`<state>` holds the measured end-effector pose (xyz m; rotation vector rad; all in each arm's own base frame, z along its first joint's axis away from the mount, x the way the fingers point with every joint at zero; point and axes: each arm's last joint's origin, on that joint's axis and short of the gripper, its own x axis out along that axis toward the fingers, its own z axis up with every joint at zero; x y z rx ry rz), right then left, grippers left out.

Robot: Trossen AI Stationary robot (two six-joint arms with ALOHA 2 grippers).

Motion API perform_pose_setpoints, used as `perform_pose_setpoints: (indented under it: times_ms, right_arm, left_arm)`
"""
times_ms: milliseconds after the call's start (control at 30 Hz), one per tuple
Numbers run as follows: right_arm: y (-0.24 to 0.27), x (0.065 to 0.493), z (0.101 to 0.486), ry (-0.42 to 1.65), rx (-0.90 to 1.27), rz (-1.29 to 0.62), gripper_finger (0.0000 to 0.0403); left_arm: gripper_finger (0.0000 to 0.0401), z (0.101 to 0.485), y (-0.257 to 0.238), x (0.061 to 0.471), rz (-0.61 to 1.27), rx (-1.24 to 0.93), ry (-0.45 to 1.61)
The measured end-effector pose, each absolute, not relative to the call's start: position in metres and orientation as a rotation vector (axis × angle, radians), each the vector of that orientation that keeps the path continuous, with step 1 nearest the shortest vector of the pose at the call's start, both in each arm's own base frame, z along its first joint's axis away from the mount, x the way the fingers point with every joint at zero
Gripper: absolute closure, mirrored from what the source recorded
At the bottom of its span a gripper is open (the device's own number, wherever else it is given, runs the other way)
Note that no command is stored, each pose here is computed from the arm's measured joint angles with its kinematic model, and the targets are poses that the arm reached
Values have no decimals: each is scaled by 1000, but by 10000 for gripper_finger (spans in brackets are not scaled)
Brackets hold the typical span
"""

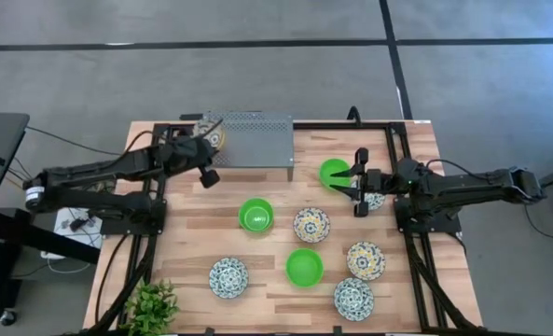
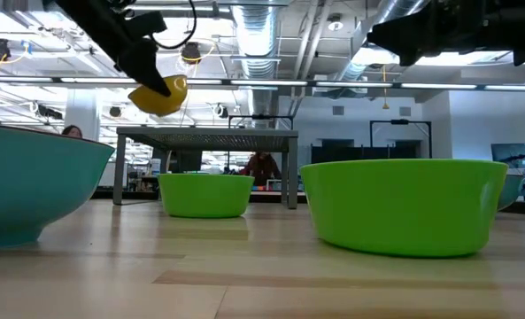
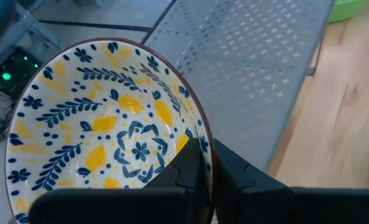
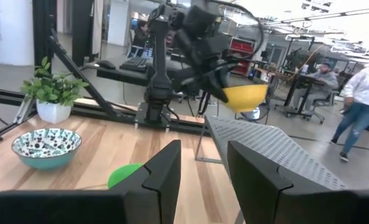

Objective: Pick & Place Mini bowls
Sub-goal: Put the left yellow patterned bowl on the shelf

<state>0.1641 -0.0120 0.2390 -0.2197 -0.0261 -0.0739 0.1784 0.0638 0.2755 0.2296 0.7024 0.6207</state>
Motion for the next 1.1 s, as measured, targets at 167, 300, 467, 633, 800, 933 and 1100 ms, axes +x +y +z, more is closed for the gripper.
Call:
perform_pose_setpoints:
  times_ms: [167,300,467,633,800,933,1100]
  right_arm:
    - [-8,165,238,-22,-219,-51,275]
    - [-6,166,237,-18,-218,-34,276]
    - [-3,168,235,-7,-216,-16,274]
    - [-3,170,233,13,-216,-13,274]
    - [-3,171,232,20,-216,-12,274]
    - [-3,171,231,20,-217,-12,274]
    - [-3,171,232,17,-217,-12,274]
  left_arm:
    - [379,267,74,178,628,200,772]
    - [380,258,81,185,639,193,828]
    - [376,250,87,191,657,195,868]
    - [368,249,88,191,668,204,880]
    - [352,249,87,190,668,206,886]
    - [332,249,88,190,660,232,891]
    - [310,250,88,190,697,251,894]
